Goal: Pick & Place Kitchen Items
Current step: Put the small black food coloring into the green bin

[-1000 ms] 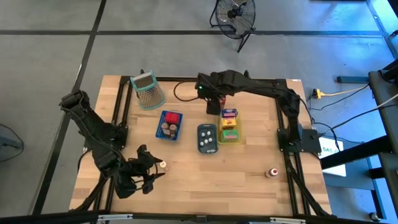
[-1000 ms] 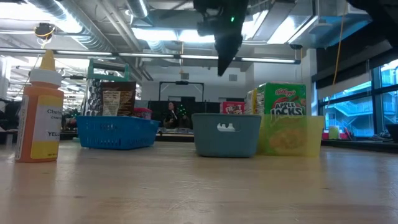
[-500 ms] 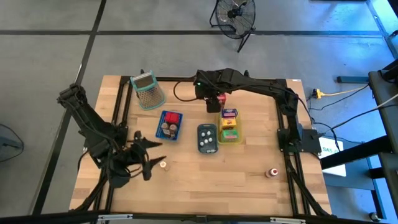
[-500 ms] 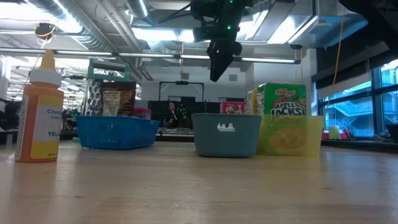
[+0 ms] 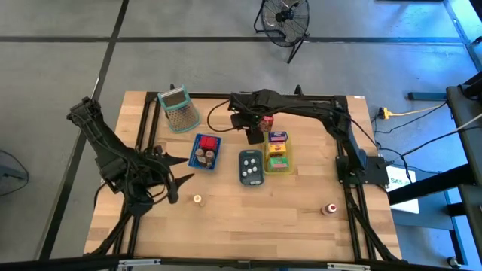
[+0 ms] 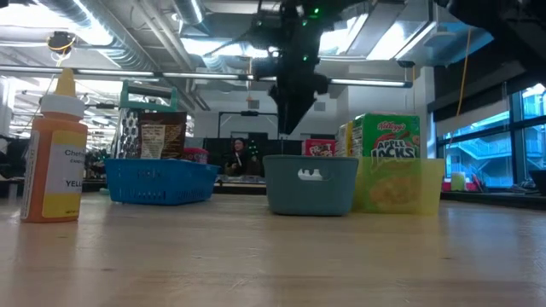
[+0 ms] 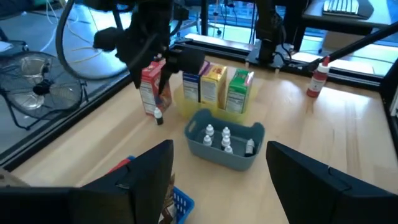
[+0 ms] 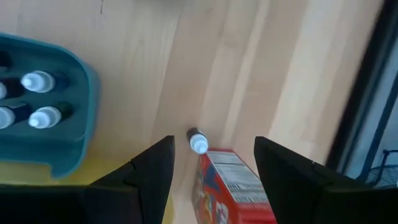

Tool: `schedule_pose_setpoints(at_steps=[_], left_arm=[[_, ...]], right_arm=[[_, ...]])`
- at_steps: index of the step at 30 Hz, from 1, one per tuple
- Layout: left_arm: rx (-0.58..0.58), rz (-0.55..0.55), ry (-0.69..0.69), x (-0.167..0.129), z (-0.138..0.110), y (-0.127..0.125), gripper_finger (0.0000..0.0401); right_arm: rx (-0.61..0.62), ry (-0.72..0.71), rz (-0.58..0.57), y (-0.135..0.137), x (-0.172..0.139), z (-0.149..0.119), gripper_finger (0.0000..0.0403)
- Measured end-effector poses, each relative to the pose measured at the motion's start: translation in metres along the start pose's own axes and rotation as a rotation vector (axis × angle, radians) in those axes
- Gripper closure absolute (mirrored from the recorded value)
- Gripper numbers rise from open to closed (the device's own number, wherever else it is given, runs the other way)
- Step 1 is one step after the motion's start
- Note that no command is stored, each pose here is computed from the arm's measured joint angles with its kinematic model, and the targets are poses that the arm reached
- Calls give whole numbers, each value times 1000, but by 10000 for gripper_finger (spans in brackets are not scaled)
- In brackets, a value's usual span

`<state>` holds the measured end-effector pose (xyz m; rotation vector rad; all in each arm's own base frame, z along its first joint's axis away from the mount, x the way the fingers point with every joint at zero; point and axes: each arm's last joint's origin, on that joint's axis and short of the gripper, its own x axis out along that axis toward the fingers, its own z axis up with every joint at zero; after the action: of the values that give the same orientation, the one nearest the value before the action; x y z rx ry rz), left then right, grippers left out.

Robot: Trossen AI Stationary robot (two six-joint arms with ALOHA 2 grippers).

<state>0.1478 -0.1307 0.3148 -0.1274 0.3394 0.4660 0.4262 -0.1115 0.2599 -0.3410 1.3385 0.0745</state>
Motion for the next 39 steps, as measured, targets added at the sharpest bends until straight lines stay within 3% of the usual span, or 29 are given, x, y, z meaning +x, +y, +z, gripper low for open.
schedule_pose_setpoints(at_steps=[5,15,26,39], left_arm=[[5,-14,31,1,-1,0,148],[35,-13,51,0,-3,2,148],[13,-13,53,0,-3,2,148],[145,38,37,8,0,6,148]], right_arm=[[-6,35,16,2,16,2,181],[-25,84,63,20,15,5,181],[-59,76,58,21,14,7,181],[-75,122,37,6,38,1,181]])
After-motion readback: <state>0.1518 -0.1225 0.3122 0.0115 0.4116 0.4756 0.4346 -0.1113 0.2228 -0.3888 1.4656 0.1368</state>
